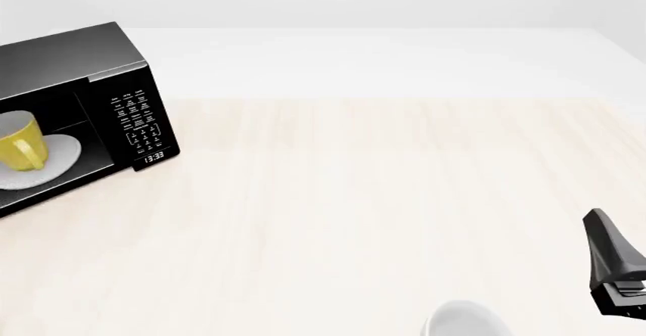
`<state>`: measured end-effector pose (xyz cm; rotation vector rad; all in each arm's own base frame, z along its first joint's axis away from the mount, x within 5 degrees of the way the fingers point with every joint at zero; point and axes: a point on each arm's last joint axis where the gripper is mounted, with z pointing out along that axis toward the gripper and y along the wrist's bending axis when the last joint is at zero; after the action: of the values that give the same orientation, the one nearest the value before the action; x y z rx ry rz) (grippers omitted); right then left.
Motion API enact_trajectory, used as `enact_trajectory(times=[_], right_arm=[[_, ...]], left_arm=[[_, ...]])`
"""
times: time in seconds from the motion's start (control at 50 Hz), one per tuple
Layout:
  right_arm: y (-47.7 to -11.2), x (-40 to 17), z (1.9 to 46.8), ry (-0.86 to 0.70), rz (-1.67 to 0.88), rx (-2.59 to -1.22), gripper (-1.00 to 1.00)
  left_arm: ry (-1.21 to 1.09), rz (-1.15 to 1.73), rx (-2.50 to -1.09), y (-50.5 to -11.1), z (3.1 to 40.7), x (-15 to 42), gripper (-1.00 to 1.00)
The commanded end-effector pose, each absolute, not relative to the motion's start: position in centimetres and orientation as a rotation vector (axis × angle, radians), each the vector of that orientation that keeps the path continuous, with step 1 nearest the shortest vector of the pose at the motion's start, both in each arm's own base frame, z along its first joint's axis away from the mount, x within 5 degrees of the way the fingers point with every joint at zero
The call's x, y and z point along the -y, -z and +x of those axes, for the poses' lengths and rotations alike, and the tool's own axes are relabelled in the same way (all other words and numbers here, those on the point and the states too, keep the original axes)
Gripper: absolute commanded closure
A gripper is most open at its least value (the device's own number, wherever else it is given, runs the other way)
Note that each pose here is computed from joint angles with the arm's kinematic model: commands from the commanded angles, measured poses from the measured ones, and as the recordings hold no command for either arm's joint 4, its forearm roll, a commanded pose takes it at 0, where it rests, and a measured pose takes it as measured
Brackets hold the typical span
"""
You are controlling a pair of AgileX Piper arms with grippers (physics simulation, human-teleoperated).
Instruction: Put the yellow and white mug in the microwave and close it.
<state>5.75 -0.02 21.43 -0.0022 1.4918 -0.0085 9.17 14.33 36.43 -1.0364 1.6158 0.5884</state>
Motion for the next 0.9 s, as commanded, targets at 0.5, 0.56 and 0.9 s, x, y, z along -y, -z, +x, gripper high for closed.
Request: enact_trajectory(times=[0.5, 0.56, 0.9], right_arm=[[-21.4, 0.0, 5.7, 0.008, -0.002, -1.492, -1.0], [-21.4, 0.0, 5.7, 0.008, -0.002, -1.492, -1.0], [-21.4, 0.0, 5.7, 0.008, -0.002, -1.492, -1.0]], left_arm=[[-0.691, -1.252, -1.649, -32.8, 7.4, -18.8, -1.0], [-0.725, -1.269, -1.697, -31.9, 7.0, -20.0, -1.0], [-0.756, -1.316, -1.806, -27.9, 6.4, -22.3, -1.0]])
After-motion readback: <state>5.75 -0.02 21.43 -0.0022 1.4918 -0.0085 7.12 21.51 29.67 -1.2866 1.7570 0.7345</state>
